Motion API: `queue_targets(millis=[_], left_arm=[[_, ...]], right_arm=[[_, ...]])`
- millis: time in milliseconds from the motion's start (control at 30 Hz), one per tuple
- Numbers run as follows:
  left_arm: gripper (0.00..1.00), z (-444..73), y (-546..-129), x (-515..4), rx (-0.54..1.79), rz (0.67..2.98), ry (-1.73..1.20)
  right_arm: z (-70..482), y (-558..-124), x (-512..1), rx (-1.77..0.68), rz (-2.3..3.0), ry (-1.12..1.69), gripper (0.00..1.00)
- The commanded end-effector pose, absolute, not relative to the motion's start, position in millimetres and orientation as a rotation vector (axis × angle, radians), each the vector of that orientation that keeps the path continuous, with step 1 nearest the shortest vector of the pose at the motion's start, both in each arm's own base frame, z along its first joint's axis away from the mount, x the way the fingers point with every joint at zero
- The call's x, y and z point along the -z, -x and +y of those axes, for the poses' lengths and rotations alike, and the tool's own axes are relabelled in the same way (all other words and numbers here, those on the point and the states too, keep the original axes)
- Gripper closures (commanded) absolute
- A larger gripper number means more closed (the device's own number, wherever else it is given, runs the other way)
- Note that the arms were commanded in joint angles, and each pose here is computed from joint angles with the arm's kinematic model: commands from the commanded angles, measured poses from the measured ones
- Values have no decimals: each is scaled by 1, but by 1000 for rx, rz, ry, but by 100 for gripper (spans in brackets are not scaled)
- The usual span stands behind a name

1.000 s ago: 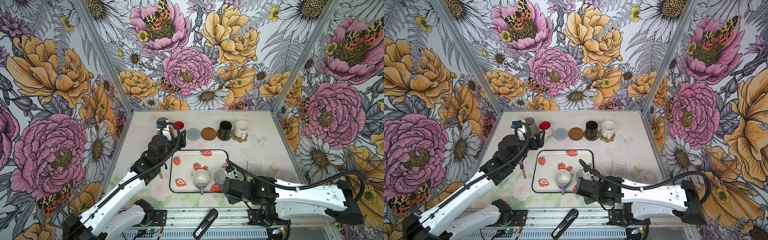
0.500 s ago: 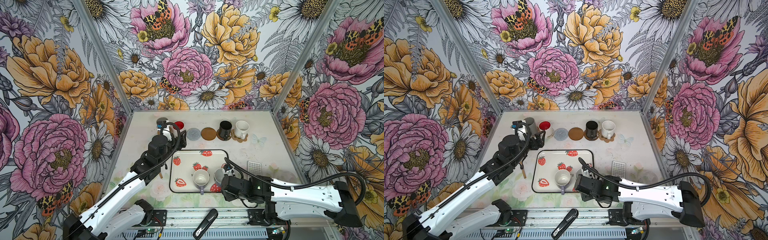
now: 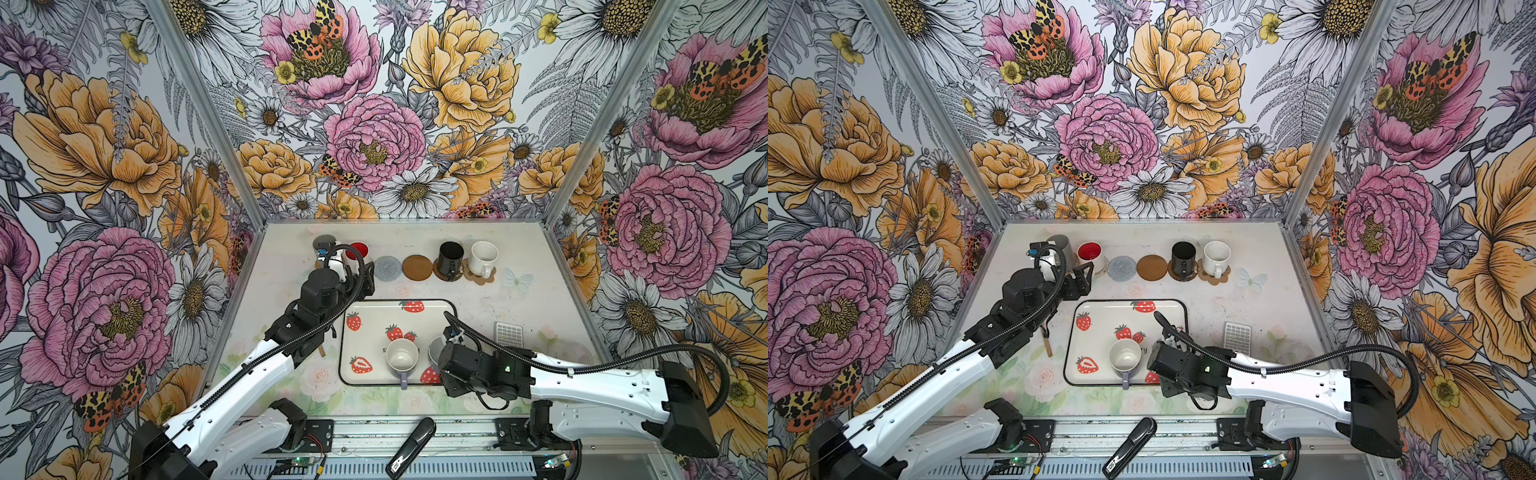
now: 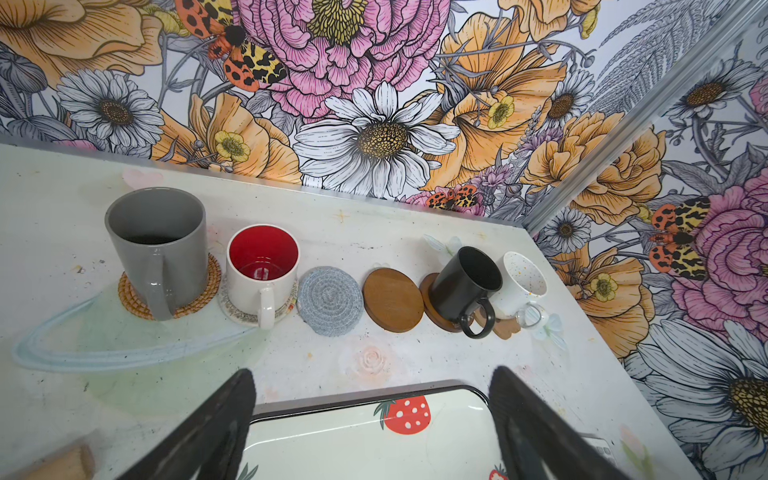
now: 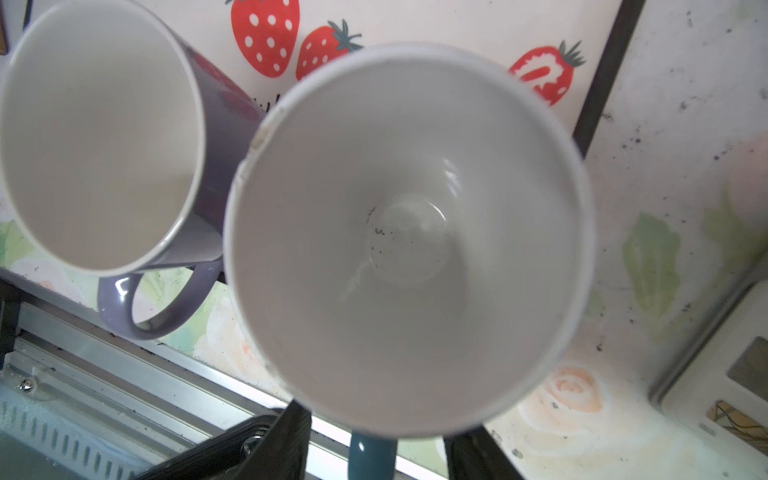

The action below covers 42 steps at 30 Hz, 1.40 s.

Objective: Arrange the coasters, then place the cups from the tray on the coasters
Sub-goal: 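Lower the right gripper onto the blue-handled mug rim and grasp it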

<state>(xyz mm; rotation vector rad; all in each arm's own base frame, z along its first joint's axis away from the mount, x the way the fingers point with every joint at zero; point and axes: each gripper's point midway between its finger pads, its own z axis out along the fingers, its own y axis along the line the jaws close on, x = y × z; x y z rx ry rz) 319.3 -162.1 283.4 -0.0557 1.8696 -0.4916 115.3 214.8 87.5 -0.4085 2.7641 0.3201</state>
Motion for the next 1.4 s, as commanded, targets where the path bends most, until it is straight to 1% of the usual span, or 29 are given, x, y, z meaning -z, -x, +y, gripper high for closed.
queue_targets(millis=[0,300,633,833,1033,1100,1133,1167,1367], left_arm=[[11,-168,-320,-287,512,1868,50],[10,-169,-322,-284,504,1879,45],[10,-170,-324,-281,498,1884,42],[10,-171,-325,-280,493,1888,40],[9,-172,-326,-278,489,1895,35],[9,-171,-326,-278,486,1894,36],[9,-171,-326,-278,484,1896,34],[9,-171,-326,-277,481,1896,35],[9,-169,-326,-277,465,1897,36]], right_arm=[[220,-119,-84,-343,2751,416,49],[221,-123,-78,-352,2754,403,54],[222,-125,-71,-337,2770,413,63],[222,-126,-70,-329,2774,416,71],[225,-127,-72,-335,2772,433,84],[226,-128,-72,-331,2771,436,93],[226,-128,-71,-329,2774,441,99],[227,-128,-71,-328,2776,446,100],[232,-132,-80,-343,2751,467,100]])
